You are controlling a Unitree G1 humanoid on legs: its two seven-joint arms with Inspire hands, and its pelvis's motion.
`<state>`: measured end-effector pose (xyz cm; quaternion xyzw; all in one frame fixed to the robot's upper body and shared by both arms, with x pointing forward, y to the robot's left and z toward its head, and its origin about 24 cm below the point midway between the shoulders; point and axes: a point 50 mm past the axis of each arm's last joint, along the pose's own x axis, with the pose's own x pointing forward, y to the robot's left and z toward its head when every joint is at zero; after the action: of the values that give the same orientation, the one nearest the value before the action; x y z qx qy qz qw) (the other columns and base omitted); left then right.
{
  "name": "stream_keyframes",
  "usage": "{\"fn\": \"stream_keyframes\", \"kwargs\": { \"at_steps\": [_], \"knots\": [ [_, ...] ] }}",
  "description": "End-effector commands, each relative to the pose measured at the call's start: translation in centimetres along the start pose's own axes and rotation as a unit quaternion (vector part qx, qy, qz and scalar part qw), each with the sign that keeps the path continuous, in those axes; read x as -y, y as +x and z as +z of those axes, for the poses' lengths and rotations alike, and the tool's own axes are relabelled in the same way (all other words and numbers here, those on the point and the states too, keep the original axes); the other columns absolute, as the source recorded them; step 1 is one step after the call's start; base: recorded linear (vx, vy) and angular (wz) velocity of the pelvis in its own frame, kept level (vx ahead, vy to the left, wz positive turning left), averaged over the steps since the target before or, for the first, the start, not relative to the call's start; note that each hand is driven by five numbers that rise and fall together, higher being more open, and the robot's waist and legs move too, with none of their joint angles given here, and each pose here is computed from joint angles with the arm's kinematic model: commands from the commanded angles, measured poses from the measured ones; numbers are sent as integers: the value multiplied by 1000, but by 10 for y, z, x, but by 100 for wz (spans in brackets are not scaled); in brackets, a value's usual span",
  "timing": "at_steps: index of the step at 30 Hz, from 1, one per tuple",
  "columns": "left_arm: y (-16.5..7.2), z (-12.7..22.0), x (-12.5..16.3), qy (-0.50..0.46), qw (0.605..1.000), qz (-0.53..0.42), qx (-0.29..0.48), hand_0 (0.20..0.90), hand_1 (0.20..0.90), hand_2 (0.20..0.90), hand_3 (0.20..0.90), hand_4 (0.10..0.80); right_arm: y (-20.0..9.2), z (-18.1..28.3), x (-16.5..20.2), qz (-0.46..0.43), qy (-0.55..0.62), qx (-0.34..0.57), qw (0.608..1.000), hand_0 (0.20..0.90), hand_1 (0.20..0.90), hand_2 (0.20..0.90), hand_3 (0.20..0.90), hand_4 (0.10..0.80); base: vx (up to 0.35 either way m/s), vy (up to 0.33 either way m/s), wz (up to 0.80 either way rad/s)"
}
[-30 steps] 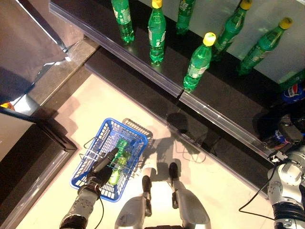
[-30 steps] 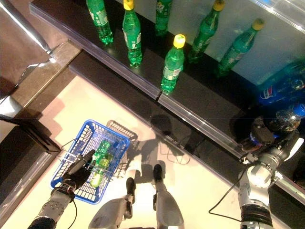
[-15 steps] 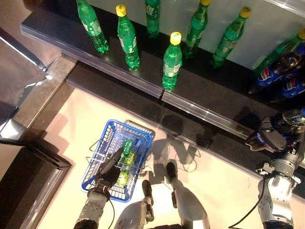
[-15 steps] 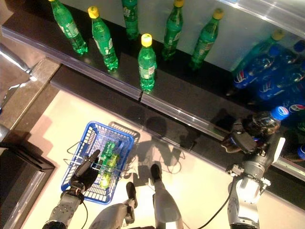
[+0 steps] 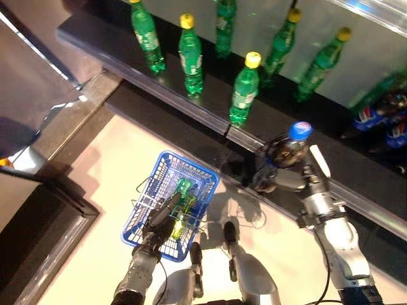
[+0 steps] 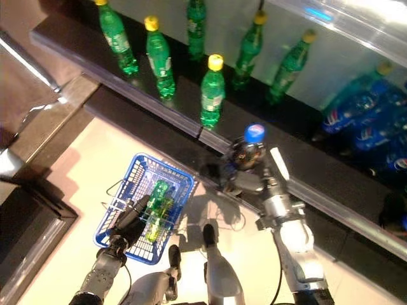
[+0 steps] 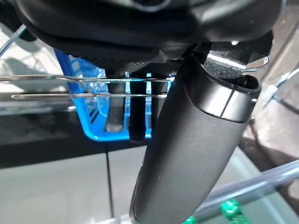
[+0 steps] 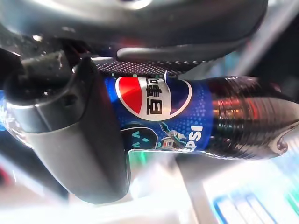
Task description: Pick up the drink and place into the basket.
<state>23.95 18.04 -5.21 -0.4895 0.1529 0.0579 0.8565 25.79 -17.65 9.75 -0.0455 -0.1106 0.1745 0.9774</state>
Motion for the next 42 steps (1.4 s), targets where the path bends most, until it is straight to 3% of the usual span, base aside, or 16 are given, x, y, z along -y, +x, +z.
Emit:
{"fn": "stream_keyframes", "kwargs": {
  "at_steps": [1,8,15,29,42],
  "knots": [
    [1,74,67,92,967,-182,150,300,300,300,200,100,24,48,-4,43,-22,127,991,300,300,300,200,100,-47,-10,59],
    [1,70,102,136,951,-258,103,300,300,300,200,100,39,13,-39,100,-6,50,994,300,300,300,200,100,-46,-25,54],
    [-8,59,133,185,925,-331,40,300,300,300,200,100,63,-5,-60,105,20,8,994,300,300,300,200,100,-37,-60,48],
    [-32,21,164,241,858,-440,-112,300,300,300,200,100,91,-18,-93,46,69,-20,996,300,300,300,200,100,58,-26,36],
    [-42,7,182,232,827,-493,-138,300,300,300,200,100,104,-31,-90,-42,80,-63,994,300,300,300,200,100,67,-3,20]
  ]
}}
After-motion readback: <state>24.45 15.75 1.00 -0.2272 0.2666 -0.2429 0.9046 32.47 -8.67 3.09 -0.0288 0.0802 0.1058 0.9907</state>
